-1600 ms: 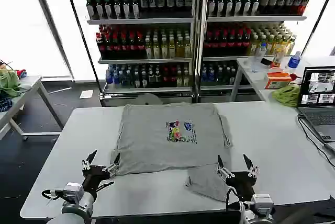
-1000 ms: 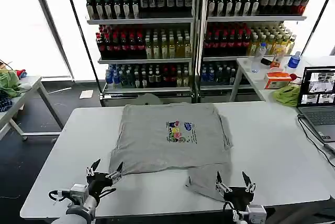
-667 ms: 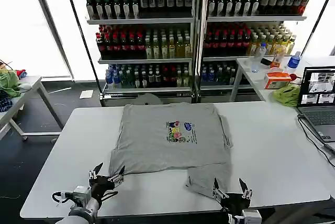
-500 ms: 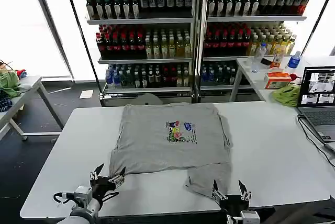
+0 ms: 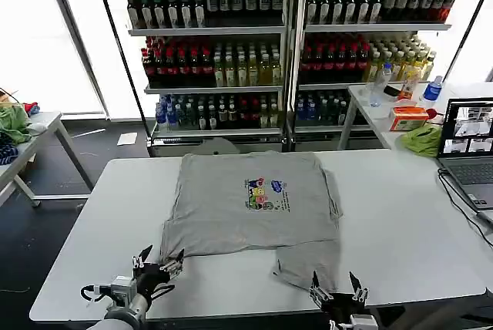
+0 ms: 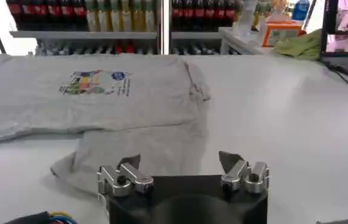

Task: Fold and organize the clothes.

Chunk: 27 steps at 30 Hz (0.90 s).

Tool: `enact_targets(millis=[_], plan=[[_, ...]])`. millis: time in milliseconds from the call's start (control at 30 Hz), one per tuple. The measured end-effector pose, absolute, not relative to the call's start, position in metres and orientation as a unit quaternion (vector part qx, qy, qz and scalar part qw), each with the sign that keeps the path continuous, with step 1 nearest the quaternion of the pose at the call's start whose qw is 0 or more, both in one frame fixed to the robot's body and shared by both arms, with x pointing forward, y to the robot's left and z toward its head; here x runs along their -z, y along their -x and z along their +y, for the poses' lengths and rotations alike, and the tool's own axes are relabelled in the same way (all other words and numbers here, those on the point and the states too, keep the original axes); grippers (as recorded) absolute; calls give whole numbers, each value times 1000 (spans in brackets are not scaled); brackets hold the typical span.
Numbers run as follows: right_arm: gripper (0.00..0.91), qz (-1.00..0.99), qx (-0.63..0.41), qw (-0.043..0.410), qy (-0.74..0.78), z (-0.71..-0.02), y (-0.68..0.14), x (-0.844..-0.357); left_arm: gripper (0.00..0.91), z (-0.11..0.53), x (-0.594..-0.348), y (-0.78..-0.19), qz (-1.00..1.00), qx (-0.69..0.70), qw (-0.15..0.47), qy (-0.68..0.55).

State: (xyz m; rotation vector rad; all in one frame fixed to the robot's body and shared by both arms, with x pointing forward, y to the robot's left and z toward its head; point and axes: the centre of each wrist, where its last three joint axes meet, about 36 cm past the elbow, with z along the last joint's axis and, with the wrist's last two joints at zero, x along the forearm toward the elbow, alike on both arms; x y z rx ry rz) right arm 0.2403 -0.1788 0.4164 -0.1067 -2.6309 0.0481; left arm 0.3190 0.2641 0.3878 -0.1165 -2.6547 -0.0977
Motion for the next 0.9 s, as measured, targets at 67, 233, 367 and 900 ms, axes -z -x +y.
enact_targets(millis=[67, 233, 367, 900], plan=[[907, -967, -18, 252, 39, -178, -240, -416, 907, 264, -386, -319, -969, 36, 241, 42], [907, -966, -19, 254, 39, -177, -240, -415, 907, 264, -383, -320, -968, 34, 244, 40], [907, -966, -22, 255, 38, -177, -241, -413, 907, 264, -381, -322, -969, 29, 243, 39], [0, -962, -23, 270, 30, -173, -240, -400, 10, 261, -381, -316, -966, 24, 252, 44]])
